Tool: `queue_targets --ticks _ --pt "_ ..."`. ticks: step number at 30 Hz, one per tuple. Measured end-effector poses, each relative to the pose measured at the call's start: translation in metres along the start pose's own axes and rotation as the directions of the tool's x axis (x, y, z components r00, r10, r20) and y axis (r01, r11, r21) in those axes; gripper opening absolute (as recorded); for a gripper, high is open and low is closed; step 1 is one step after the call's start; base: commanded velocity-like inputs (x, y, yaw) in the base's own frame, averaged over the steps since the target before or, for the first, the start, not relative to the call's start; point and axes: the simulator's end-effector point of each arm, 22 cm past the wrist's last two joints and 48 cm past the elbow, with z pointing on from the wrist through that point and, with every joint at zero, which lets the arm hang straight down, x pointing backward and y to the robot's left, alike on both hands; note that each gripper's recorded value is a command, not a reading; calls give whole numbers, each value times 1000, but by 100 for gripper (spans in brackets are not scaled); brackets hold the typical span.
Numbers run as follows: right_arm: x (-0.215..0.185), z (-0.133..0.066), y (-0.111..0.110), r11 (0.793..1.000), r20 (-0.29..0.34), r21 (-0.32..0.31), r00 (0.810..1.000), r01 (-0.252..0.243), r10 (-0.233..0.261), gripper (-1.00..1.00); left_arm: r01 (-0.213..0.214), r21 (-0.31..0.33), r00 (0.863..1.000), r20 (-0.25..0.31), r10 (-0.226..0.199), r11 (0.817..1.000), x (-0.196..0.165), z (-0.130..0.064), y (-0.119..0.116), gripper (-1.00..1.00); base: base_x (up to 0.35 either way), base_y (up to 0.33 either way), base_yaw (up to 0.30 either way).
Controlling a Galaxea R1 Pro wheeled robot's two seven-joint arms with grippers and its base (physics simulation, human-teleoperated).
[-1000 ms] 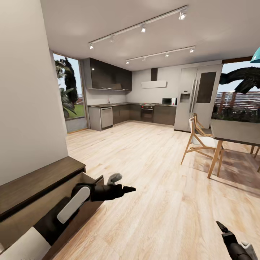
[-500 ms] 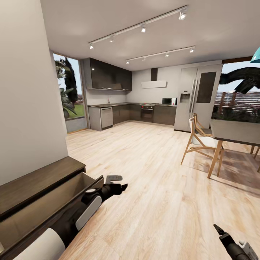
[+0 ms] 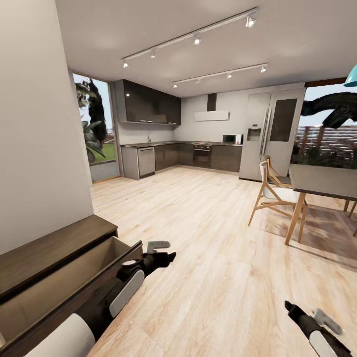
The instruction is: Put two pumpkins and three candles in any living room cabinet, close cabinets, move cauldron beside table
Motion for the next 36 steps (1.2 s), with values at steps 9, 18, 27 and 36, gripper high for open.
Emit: queue_targets --ticks 9,18,27,36 --pt "-25 -73 71 961 21 175 975 215 -222 100 -6 -81 999 -44 2 997 8 0 7 100 0 0 0" --pt "-11 -86 69 965 -111 79 964 250 -241 100 -30 -98 988 -152 14 995 25 -1 -8 100 0 0 0" --pt "-25 -84 74 987 -114 -20 980 162 -163 100 -66 -122 975 -217 39 990 31 -7 -12 100 0 0 -19" --pt "-21 -81 93 978 -123 -148 978 147 -165 100 -79 -88 970 -238 56 993 30 -11 -21 100 0 0 -155"
